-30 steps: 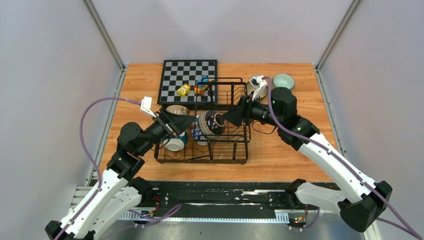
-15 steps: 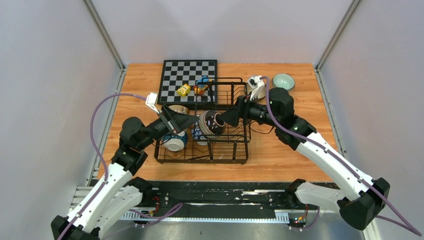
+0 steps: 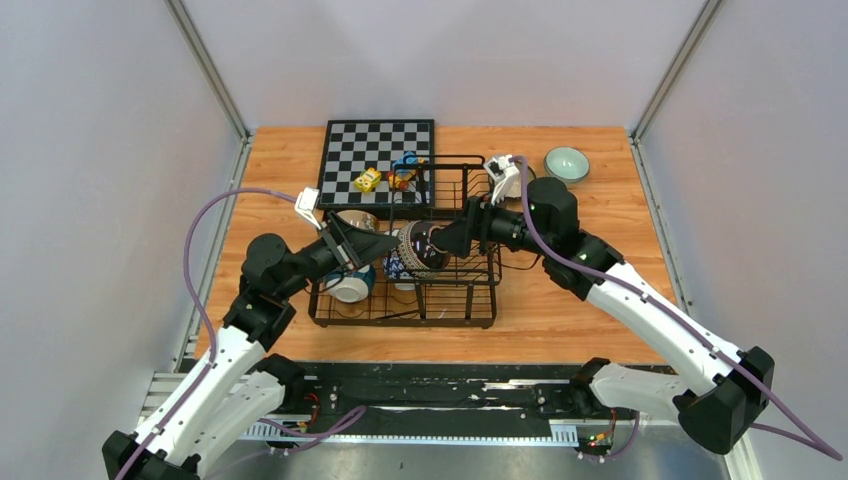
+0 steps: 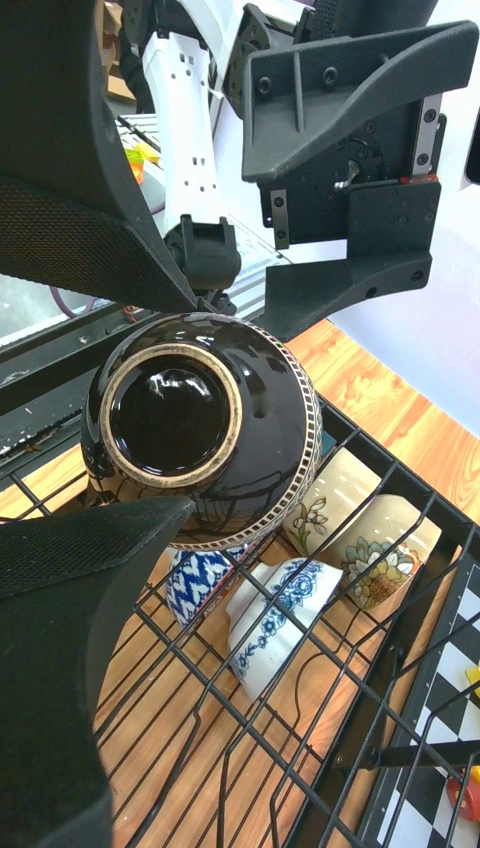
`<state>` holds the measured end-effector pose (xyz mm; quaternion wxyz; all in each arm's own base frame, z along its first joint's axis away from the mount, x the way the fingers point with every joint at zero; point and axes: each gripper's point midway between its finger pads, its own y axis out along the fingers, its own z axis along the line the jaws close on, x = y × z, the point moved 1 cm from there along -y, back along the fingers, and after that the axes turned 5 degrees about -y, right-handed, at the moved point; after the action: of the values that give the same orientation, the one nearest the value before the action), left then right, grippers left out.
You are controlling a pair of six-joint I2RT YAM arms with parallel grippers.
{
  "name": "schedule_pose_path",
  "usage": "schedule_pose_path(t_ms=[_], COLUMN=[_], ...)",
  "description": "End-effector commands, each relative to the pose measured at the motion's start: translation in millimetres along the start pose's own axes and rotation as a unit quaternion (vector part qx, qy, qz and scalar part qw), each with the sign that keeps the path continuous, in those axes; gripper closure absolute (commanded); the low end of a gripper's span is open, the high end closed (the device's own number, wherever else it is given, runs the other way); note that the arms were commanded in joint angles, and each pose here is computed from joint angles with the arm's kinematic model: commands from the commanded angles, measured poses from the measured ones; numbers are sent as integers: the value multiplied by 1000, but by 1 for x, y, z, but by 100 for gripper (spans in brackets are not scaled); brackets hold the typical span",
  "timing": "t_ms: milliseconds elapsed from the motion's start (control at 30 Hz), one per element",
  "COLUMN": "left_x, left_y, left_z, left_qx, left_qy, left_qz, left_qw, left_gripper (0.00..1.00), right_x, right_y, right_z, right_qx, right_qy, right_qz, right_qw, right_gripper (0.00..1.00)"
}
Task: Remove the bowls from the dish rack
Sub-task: Pick up the bowl from the dish rack.
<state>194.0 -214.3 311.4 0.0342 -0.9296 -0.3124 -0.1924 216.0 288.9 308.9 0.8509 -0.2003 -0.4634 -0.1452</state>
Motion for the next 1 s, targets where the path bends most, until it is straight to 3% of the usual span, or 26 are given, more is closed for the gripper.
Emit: schedule_pose_path(t_ms=[0, 967], left_x=[-6, -12], left_y=[-1, 14], left_z=[15, 2], left_qx=[20, -46], left_qy=[-9, -42], left_qz=[13, 58], left_qw=[1000, 996], left_gripper=[18, 24], right_x=[-7, -17], right_y=[5, 12], right_z=[4, 3], right_qx=[9, 16], right_qy=[1, 16], right_qz=[5, 13], right_qw=[1000, 1000], right_gripper=[30, 33])
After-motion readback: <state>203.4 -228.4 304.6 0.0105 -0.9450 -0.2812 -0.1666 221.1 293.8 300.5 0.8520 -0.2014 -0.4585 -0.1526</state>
